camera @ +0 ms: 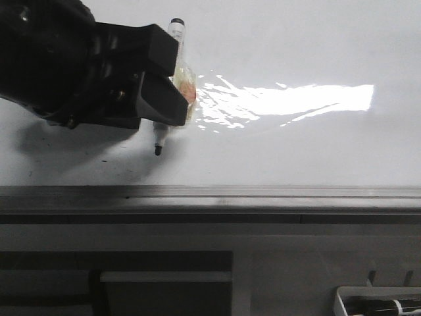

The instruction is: Write number 5 on whiteboard

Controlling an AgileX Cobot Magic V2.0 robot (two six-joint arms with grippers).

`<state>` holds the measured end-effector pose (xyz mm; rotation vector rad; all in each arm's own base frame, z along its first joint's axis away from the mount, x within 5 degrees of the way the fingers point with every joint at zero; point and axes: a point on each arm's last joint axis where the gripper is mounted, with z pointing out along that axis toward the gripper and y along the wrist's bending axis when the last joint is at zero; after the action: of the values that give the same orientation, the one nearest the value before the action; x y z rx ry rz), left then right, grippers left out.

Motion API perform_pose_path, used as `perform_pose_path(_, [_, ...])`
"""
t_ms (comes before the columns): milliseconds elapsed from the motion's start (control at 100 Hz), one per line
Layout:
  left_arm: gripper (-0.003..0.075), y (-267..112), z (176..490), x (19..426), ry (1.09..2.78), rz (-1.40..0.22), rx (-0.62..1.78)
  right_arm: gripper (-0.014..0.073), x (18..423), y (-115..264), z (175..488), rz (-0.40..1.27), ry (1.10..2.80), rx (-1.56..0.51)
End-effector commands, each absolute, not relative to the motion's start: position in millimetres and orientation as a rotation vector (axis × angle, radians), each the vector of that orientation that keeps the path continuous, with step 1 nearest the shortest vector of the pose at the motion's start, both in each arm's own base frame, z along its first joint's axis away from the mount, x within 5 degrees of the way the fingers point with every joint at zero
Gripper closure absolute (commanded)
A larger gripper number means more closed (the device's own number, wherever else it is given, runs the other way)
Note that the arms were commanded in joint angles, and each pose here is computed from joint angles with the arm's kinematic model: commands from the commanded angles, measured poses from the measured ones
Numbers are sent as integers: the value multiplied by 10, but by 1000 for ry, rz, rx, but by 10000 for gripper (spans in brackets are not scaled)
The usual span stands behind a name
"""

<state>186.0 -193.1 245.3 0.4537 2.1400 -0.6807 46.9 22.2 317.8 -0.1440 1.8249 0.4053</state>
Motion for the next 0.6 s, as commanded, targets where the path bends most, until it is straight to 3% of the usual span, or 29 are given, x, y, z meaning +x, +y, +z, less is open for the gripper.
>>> perform_pose_path(0, [378,-1954,2607,1920,2058,-694,387,247,495,213,3341,390,1736,-136])
perform_pose_path(120, [500,-1966,2574,1932,2069,-687,389,247,495,213,3341,390,1736,-136])
perform_pose_path(270, [744,-1967,2572,1929,2070,-685,399,247,493,215,3336,393,1742,-136])
perform_pose_path(350, [741,-1972,2562,1902,2089,-691,435,247,497,238,3309,418,1778,-146])
perform_pose_path(430, [741,-1975,2567,1857,2109,-701,489,247,499,313,3265,428,1820,-281])
perform_pose_path(590, [741,-1939,2655,1684,2056,-628,803,247,542,503,3283,518,1768,-537])
